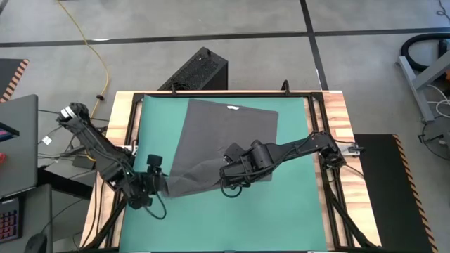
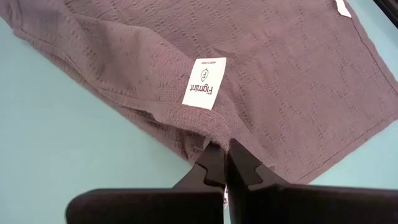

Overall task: Roll towel
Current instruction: Fold the gray towel

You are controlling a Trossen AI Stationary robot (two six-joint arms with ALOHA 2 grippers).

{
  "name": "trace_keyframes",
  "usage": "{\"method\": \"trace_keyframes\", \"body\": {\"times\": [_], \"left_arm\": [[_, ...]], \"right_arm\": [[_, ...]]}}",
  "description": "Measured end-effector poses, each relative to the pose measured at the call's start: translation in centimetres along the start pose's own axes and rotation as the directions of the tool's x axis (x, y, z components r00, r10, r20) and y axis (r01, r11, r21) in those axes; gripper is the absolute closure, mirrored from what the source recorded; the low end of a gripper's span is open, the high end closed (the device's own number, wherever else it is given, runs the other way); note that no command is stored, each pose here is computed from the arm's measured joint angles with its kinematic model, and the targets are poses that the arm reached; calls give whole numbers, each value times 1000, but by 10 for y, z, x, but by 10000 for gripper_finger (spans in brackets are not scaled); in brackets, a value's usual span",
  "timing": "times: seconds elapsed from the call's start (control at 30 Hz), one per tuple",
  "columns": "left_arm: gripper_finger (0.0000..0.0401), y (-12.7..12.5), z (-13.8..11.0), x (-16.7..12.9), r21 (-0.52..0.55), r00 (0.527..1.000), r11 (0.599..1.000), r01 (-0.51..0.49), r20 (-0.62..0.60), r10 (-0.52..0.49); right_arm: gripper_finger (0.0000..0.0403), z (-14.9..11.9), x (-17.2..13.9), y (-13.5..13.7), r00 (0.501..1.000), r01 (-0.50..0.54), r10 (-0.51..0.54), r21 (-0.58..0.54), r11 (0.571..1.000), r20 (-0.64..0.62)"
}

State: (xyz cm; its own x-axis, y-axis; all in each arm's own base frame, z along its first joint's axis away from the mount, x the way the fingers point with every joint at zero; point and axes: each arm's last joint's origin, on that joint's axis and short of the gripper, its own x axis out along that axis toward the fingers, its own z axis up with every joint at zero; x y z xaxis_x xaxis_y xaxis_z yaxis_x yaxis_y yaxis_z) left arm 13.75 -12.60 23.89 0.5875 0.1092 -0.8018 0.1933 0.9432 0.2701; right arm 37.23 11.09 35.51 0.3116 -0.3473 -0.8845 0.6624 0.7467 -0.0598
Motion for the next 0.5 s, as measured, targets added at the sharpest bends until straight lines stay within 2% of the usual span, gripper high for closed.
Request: {"method": "trace_keyframes", "body": {"times": [0.13,0.2,0.5], "left_arm": [[266,-14,16,-2,165,999,986,7,46,-15],[267,-23,21,3,212,997,977,20,64,-34],[268,-54,24,42,235,1000,972,5,-2,-5]], "right_arm": [[392,1,1,0,1000,-7,7,3,1000,-13],[392,1,1,0,1000,-8,9,2,1000,-15],[392,0,1,0,1000,-12,11,-20,1000,-19]]}}
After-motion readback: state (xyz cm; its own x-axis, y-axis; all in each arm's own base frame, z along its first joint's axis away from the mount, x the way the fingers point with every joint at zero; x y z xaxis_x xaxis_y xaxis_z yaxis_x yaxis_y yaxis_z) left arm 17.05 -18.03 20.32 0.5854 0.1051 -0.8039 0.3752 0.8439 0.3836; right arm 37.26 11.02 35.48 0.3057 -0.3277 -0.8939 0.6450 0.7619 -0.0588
